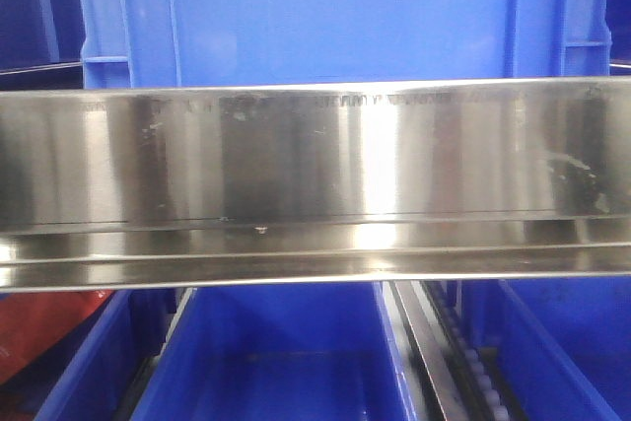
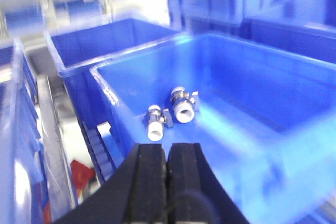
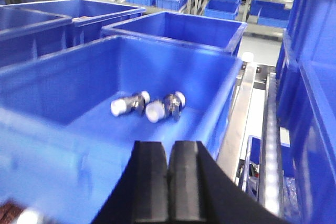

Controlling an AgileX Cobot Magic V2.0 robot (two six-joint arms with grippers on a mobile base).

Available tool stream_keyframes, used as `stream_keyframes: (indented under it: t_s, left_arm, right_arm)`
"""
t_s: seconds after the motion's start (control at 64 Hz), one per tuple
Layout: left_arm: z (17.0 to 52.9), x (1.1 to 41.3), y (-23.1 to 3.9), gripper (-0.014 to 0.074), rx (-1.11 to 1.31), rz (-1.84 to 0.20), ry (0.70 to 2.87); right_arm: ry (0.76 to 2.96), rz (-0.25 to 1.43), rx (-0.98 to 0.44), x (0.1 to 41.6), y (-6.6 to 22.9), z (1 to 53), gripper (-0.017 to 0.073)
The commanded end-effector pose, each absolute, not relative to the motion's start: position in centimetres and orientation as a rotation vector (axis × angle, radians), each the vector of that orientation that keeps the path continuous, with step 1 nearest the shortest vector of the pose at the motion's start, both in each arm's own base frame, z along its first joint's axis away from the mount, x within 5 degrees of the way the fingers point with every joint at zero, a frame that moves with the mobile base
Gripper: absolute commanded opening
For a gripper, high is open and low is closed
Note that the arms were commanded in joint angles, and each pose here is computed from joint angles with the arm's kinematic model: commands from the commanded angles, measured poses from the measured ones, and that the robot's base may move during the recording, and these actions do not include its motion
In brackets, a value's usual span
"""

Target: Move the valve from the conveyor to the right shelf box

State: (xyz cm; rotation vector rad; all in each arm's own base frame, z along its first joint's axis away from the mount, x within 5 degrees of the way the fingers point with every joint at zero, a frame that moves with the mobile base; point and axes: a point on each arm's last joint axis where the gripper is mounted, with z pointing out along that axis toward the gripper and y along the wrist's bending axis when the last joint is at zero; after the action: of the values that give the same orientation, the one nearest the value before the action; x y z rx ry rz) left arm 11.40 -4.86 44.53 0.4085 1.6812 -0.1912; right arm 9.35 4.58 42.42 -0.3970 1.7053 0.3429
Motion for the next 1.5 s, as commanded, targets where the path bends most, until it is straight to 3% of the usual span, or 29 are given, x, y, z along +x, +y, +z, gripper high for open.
stream_keyframes:
  t_s: [0.0, 0.25, 0.453, 1.281, 1.484]
  left_arm:
    - [42.2, 9.6, -4.1, -0.0111, 0.394, -0.228, 1.641]
    - [35.1, 6.2, -2.7, -0.0111, 0.387, -0.292, 1.542]
    - [31.7, 5.4, -2.6, -0.0111, 0.384, -0.329, 1.414]
    - [31.2, 5.3, -2.6, -0.0111, 0.364, -0.354, 1.428]
    - [30.2, 5.2, -1.4, -0.0111, 0.269, -0.160, 1.497]
  right_arm:
    - [1.694, 0.325, -0.398, 8.4, 4.1, 40.3, -0.0162]
    - [1.695, 0.321, -0.388, 7.1, 3.4, 34.1, -0.0162]
    - [1.693, 0.319, -0.382, 7.3, 3.4, 31.9, -0.0162]
    - [1.678, 0.320, -0.378, 7.3, 3.4, 32.0, -0.0162]
    - [1.678, 0.320, -0.378, 7.3, 3.4, 32.0, -0.0162]
